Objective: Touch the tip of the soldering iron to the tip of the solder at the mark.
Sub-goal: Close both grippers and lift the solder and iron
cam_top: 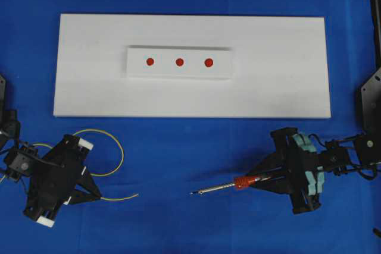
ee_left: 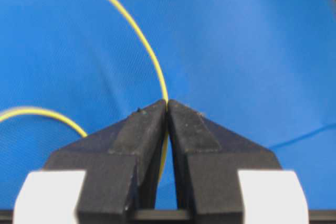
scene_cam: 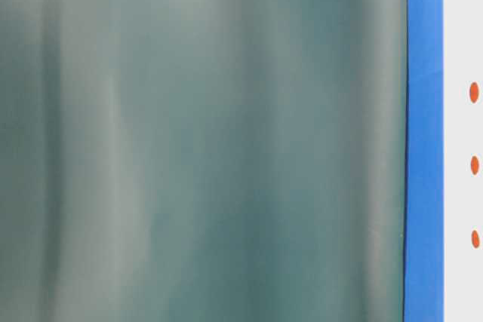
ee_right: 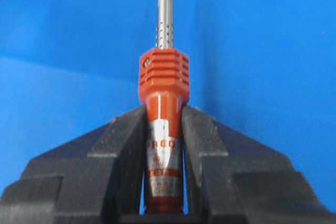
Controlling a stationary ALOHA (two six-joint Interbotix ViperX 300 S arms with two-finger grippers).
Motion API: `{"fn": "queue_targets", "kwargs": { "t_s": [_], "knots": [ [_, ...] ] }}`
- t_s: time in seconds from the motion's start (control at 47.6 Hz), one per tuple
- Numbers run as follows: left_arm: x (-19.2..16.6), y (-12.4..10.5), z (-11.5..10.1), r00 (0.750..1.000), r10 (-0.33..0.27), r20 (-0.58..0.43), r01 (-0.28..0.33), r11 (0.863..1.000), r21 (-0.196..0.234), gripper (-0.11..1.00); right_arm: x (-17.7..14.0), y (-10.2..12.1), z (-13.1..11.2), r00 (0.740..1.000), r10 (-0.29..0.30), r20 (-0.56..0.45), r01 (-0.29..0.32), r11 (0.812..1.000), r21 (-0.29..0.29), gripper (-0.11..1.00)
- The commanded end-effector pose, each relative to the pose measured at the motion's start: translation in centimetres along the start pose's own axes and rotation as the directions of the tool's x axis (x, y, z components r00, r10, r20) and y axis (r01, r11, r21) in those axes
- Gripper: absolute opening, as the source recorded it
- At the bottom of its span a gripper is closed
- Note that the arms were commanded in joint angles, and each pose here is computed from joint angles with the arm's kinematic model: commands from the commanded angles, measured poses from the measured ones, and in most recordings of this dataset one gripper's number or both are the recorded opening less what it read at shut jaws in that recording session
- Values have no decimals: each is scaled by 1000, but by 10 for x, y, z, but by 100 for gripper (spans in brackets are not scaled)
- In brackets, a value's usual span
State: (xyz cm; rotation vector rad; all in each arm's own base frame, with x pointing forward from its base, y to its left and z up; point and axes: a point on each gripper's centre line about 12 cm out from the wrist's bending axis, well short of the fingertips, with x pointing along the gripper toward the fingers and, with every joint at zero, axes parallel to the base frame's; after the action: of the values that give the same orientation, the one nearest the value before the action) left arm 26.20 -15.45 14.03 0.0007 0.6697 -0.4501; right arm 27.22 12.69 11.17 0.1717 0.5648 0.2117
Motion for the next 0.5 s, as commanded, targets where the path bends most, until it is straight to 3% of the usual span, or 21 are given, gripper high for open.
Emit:
{"fn": "queue_targets", "kwargs": {
  "t_s": [0.0, 0.252, 0.483],
  "knots": [
    [-14, -4, 29, 1000, -2, 3, 2, 1000, 1, 2, -10, 6, 28, 999, 29, -13, -29, 1000, 9, 6],
    [-26, -1, 51, 993, 31, -114, -37, 998, -47, 2, -35, 11, 66, 990, 77, -120, -76, 997, 15, 6],
    [-26, 0, 61, 988, 47, -150, -56, 996, -62, 2, -38, 7, 74, 985, 70, -156, -68, 997, 22, 6]
  ]
}}
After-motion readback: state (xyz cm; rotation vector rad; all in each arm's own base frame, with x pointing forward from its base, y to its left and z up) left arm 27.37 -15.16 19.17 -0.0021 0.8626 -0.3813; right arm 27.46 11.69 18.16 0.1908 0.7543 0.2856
